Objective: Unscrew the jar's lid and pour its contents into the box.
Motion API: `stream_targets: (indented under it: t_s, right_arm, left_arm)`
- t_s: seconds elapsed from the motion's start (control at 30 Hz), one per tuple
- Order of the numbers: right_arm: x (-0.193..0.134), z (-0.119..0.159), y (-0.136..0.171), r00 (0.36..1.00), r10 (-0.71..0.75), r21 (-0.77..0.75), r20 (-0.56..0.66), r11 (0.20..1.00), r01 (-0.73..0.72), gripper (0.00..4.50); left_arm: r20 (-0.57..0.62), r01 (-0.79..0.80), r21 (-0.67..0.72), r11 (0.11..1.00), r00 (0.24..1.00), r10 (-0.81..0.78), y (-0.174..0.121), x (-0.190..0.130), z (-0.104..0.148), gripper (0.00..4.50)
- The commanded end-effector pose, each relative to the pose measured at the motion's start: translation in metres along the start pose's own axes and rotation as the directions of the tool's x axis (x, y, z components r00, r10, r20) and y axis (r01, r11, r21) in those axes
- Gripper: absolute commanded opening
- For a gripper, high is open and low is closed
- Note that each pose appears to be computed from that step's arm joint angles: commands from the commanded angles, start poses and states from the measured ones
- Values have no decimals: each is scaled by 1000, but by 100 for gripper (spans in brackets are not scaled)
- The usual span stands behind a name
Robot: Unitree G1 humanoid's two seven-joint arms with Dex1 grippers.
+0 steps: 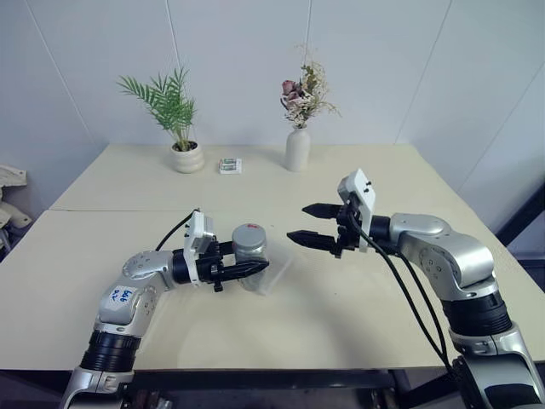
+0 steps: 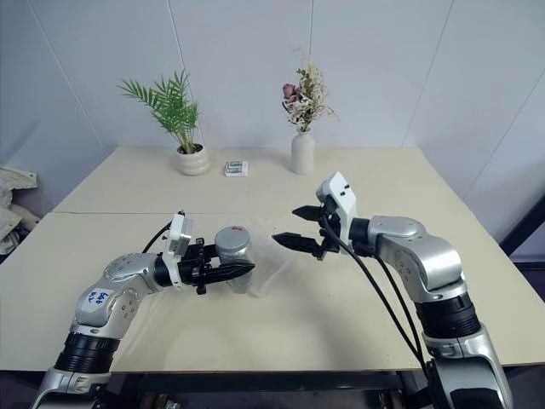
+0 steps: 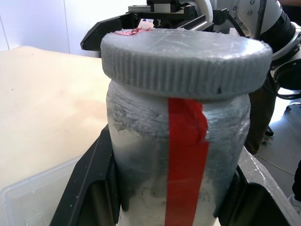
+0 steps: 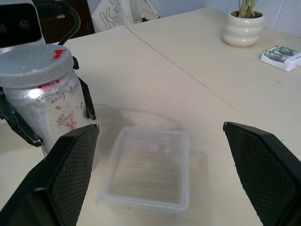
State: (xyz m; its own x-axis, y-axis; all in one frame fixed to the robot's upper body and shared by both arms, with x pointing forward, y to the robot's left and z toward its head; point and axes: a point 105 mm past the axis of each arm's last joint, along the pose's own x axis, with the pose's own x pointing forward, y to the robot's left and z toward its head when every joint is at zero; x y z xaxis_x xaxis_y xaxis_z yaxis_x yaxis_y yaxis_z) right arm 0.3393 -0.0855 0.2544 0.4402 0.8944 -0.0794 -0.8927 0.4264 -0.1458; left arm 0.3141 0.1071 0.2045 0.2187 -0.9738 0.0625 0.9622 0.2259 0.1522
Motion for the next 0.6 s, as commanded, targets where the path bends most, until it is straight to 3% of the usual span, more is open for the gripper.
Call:
stream_targets:
  t_s: [0.03, 0.3, 0.6]
  right_arm:
    - [0, 24, 20, 992, 94, -42, 83, 995, -91, 446]
    - [27, 44, 67, 957, 255, -60, 138, 967, -248, 446]
    - [60, 42, 77, 961, 263, -75, 92, 964, -256, 446]
  left_arm:
    - [27, 14, 48, 999, 1000, -16, -2, -2, 14, 201]
    - [26, 17, 45, 999, 999, -18, -2, 0, 13, 201]
    - [29, 28, 44, 999, 999, -29, -3, 2, 13, 201]
